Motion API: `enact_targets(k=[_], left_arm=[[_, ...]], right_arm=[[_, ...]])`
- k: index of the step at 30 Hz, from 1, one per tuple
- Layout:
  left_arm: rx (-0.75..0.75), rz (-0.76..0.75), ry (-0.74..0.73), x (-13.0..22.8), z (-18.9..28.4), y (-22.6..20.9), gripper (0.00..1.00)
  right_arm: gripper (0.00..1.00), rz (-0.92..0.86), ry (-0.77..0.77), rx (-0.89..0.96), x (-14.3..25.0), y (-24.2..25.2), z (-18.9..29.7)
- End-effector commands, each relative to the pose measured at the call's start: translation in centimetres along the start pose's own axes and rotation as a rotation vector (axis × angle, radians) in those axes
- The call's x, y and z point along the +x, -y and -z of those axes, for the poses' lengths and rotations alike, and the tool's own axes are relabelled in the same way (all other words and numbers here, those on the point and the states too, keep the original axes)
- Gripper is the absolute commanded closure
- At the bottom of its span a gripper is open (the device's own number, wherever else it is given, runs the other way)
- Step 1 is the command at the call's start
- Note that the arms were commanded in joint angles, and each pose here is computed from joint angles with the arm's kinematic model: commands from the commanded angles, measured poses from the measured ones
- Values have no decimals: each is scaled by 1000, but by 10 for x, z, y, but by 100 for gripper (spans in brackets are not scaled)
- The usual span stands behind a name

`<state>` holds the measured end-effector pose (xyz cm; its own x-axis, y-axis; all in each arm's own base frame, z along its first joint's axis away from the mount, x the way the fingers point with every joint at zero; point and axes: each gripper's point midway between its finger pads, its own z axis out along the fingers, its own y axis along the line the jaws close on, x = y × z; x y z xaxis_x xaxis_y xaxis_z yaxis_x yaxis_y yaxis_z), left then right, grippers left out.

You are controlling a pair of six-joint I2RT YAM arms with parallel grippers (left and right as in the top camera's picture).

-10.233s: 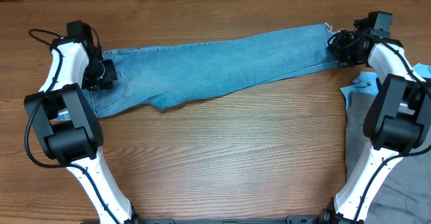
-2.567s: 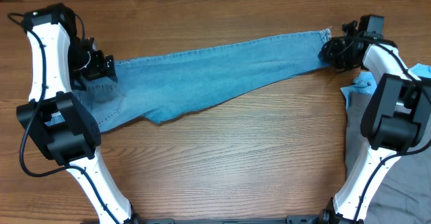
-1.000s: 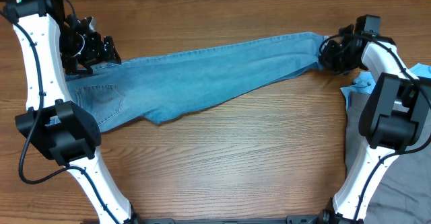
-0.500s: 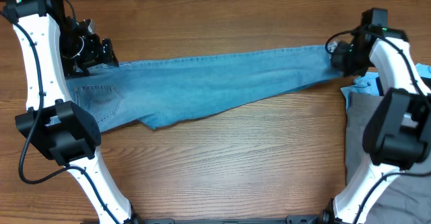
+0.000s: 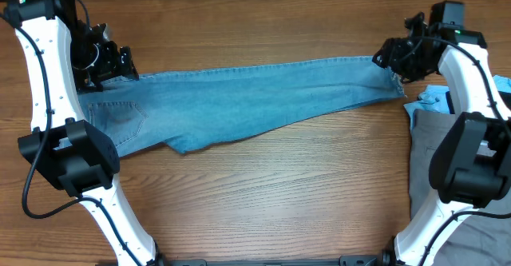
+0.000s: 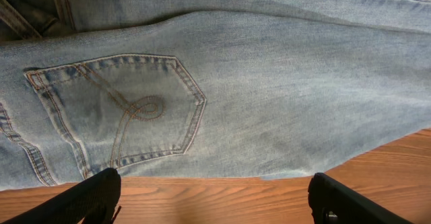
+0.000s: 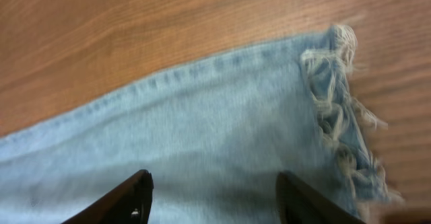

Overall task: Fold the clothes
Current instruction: 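Regrasp the frayed hem corner with the right gripper, then lift and pull the hem end rightward with the right gripper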

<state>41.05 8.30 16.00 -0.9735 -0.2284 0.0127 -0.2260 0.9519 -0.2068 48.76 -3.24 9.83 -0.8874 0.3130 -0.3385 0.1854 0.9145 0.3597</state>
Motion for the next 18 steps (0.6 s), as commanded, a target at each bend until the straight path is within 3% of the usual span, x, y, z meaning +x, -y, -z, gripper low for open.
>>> enact_targets(k=[1, 10, 18], left_arm=[[-8, 12, 8, -3, 1, -3, 9], [-5, 12, 8, -3, 1, -2, 8], [-5, 11, 8, -3, 1, -2, 8]], right_arm=[[43, -27, 43, 111, -9, 17, -10], [57, -52, 41, 165, -12, 53, -56], [58, -69, 0, 176, -2, 65, -66]])
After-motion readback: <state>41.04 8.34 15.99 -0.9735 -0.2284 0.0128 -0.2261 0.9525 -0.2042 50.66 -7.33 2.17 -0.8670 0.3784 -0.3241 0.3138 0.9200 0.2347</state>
